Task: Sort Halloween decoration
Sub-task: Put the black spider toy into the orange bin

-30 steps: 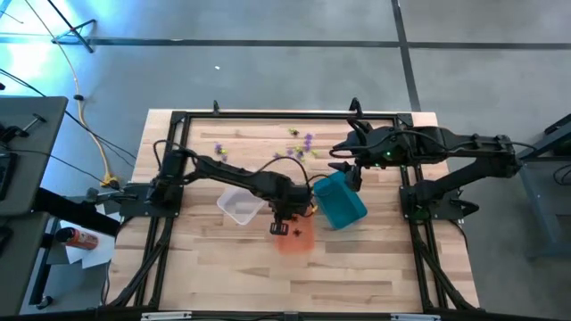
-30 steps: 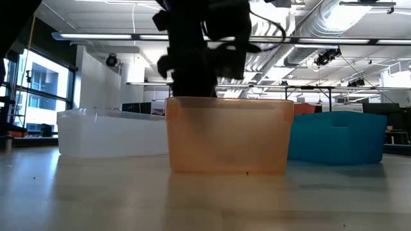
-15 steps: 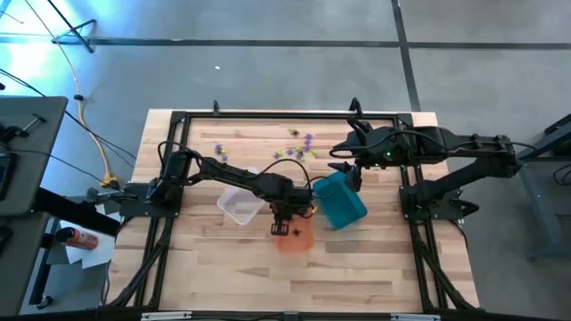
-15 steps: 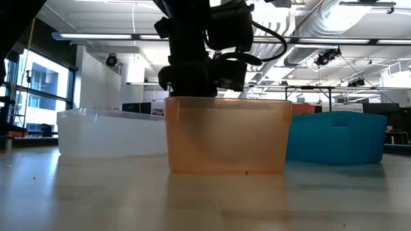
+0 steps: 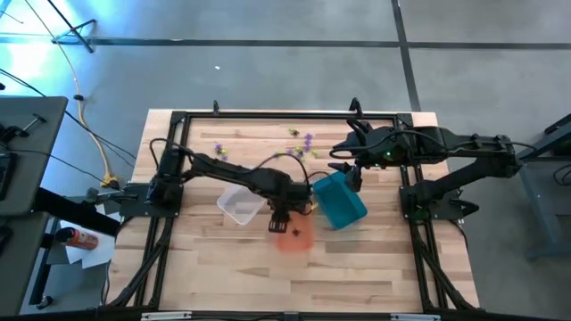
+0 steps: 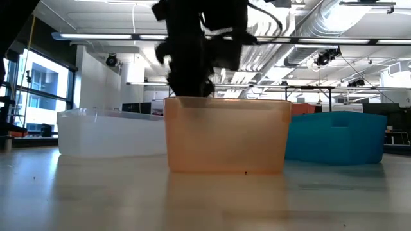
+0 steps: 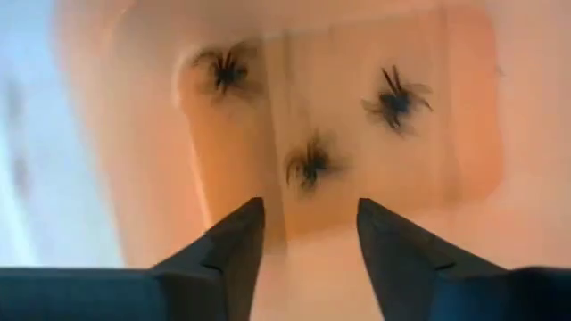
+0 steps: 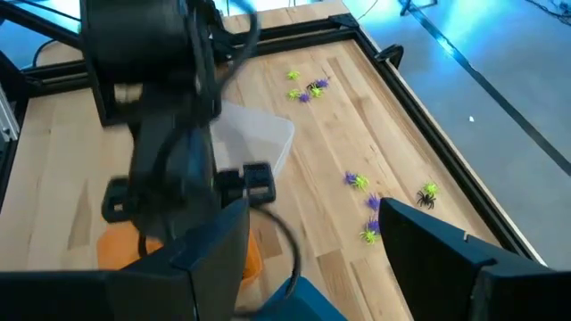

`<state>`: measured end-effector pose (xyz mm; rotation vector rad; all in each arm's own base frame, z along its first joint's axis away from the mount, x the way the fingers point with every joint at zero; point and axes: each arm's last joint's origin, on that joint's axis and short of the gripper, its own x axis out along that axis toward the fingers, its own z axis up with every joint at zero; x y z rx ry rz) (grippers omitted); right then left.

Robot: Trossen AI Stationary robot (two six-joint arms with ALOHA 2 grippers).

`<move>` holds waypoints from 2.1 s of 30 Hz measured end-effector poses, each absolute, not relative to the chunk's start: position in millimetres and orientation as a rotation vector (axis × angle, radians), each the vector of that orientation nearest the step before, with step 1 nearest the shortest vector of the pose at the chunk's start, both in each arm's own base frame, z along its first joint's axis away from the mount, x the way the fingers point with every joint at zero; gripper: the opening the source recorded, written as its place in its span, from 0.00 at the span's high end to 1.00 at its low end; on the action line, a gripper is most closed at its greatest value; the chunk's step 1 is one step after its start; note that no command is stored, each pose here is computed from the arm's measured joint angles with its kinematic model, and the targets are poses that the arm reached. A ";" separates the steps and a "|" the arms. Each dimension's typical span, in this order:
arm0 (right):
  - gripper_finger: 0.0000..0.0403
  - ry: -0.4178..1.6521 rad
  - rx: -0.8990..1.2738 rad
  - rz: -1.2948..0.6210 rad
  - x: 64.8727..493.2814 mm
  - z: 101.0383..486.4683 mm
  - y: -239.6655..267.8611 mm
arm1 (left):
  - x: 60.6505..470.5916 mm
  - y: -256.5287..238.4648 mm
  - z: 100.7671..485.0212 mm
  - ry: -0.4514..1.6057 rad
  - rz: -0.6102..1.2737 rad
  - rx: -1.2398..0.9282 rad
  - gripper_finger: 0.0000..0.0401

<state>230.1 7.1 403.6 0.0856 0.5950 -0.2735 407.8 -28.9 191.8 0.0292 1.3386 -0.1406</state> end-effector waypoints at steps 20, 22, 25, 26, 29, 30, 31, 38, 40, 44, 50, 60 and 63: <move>0.39 0.602 0.092 -0.272 228.8 403.4 7.1 | 267.5 3.1 359.7 0.465 0.086 -0.165 0.49; 0.39 0.597 0.107 -0.276 229.0 403.7 7.1 | 251.9 0.8 357.8 0.364 0.083 -0.181 0.49; 0.39 0.573 0.117 -0.276 230.3 405.5 7.2 | 233.9 -1.9 353.0 0.198 0.082 -0.232 0.50; 0.39 0.560 0.117 -0.274 231.2 406.5 7.3 | 229.4 -2.3 351.1 0.145 0.080 -0.253 0.50; 0.39 0.529 0.122 -0.271 232.7 409.1 7.4 | 218.5 -3.2 344.3 0.012 0.074 -0.303 0.50; 0.39 0.524 0.123 -0.270 233.0 409.6 7.4 | 216.3 -3.1 342.9 -0.019 0.072 -0.313 0.50; 0.39 0.523 0.122 -0.270 233.0 409.6 7.4 | 214.2 -3.0 341.4 -0.040 0.070 -0.318 0.50; 0.39 0.518 0.139 -0.274 233.2 409.9 7.4 | 207.4 -2.1 340.2 -0.061 0.081 -0.302 0.50; 0.39 0.513 0.184 -0.287 233.8 409.5 7.4 | 207.5 -2.1 340.2 -0.060 0.082 -0.277 0.50; 0.39 0.518 0.331 -0.333 239.2 404.5 7.8 | 207.5 -2.0 340.1 -0.058 0.084 -0.243 0.50; 0.39 0.510 0.572 -0.496 258.2 389.3 4.3 | 207.6 -2.0 340.9 -0.065 0.084 -0.219 0.50; 0.39 0.754 0.775 -1.067 260.3 334.0 -92.3 | 207.5 -1.9 341.5 -0.058 0.086 -0.155 0.50; 0.39 0.896 0.775 -1.211 251.0 314.7 -125.9 | 207.5 -1.8 341.6 -0.055 0.089 -0.079 0.50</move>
